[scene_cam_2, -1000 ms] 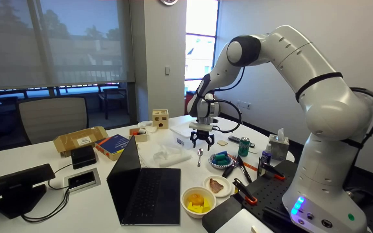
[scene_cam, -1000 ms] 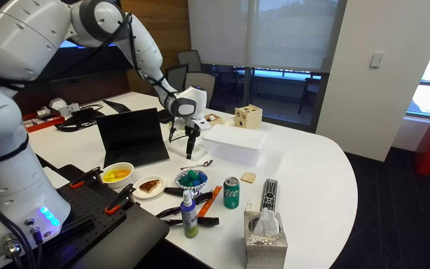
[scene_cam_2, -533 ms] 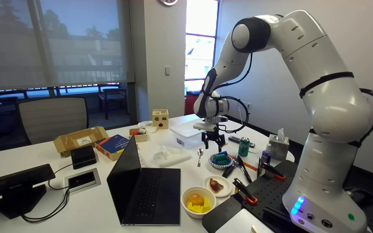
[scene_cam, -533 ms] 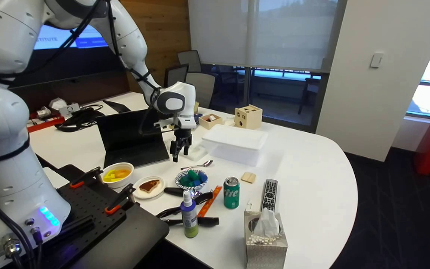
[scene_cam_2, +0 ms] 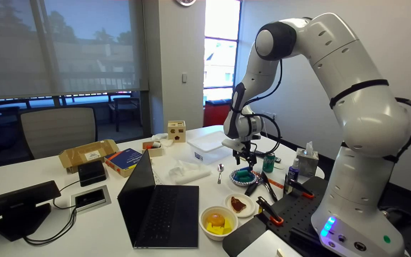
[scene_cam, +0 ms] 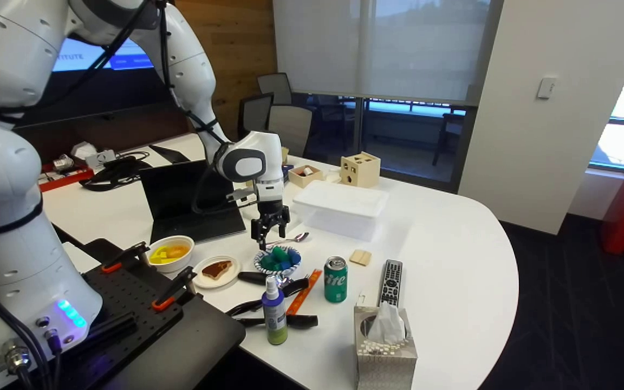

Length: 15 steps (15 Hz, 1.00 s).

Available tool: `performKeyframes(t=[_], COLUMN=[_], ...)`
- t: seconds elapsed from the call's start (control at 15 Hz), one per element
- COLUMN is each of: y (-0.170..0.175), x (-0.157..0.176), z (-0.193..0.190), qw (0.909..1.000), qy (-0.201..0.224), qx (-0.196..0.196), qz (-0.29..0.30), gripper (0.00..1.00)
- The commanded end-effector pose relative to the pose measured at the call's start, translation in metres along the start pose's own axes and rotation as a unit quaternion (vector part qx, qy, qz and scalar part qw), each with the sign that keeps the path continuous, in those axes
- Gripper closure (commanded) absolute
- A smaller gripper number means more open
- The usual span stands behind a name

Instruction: Use the spoon to stir in the bowl, then remove two green blocks from the white bowl

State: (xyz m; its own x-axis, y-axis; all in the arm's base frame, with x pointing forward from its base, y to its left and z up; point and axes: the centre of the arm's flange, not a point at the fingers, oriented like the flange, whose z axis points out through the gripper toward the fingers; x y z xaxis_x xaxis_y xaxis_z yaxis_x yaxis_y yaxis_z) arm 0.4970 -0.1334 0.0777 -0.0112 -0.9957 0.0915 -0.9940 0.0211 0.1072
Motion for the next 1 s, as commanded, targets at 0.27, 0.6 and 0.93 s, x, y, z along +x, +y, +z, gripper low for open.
performKeyframes(t=[0.27, 0.6, 0.93], y=[0.001, -0.005, -0.009], x=[0.012, 0.007, 0.002], z=[0.03, 0.042, 0.051], qw=[0.9997, 0.9997, 0.9998], qy=[0.005, -0.004, -0.007], qx=[0.017, 0.02, 0.014], qz=[0.017, 0.013, 0.012], gripper=[0.0, 0.0, 0.49])
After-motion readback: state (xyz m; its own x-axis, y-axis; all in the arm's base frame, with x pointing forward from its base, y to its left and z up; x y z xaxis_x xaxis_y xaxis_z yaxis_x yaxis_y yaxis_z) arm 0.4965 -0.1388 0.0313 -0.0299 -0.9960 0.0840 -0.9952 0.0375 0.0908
